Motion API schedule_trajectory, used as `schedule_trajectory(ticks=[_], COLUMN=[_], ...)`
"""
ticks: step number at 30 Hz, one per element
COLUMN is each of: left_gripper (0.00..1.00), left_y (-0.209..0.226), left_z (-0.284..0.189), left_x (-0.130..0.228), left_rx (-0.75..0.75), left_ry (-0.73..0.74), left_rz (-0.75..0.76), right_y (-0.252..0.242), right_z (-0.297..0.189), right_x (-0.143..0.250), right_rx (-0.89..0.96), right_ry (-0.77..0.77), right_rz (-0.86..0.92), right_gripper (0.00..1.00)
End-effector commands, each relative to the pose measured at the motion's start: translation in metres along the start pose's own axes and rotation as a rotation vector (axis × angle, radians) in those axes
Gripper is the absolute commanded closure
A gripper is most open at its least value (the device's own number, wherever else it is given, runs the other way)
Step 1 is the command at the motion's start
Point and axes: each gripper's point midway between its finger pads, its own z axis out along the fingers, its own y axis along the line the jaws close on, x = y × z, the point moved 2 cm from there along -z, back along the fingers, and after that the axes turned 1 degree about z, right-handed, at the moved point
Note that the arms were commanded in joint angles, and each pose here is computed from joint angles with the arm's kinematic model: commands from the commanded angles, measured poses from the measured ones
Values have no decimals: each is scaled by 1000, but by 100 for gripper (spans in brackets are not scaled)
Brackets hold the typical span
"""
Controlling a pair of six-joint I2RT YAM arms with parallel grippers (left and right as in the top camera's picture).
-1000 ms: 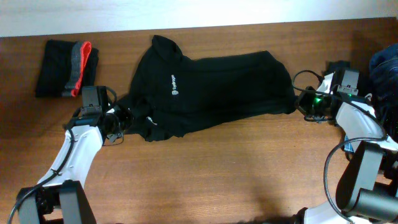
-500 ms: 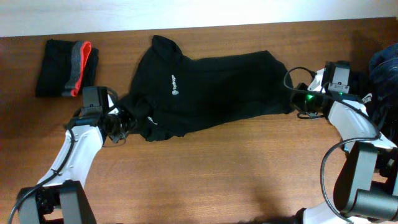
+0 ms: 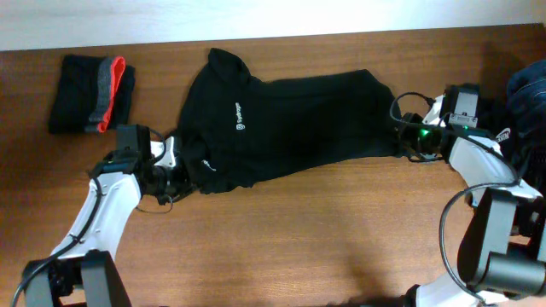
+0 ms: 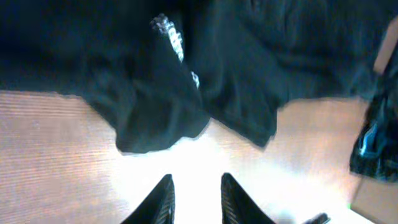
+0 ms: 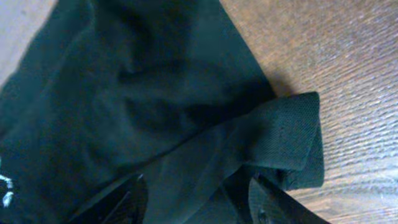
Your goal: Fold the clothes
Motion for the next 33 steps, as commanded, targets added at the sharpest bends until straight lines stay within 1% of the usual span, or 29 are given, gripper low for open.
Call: schedule_trajectory(ticks=[1,5,8,11,14,16,19,27,28,30,31,32,33], left_gripper=[74,74,74,75,74,71,71,70,66,51,47,44,43], left_y=[-20,-37,-51,-54,-59,-66,-71,-75,-74,-72,-71,-71,-71], left_z=[-8,-8,-7,0,8,12,17,26,26,27,28,28,30], left_x=[7,19,25,28,32,31,28,33,33,32,32,31,31], left_rx=[53,64,62,-3,-52,-67,-113,-222,-247,-290,-308,-320,-322], left_ry=[5,22,18,19,21,8,-23,-41,-47,-57,-61,-69,-69], left_rz=[178,306,412,464,524,567,621,684,684,697,693,680,665], right_y=[9,11,14,18,23,26,30,36,36,36,36,36,36], right_z=[3,-2,-7,-7,-5,-4,-3,0,0,0,0,0,0], right_x=[-1,1,9,15,20,22,24,33,33,33,33,33,33], right_rx=[-31,-30,-41,-49,-54,-56,-63,-66,-66,-66,-66,-66,-66], right_ry=[12,31,82,107,119,122,126,150,151,151,150,150,150], right_rz=[-37,-132,-207,-255,-295,-307,-329,-346,-346,-346,-346,-347,-347], right_gripper=[42,42,42,43,43,43,42,40,40,39,38,38,37])
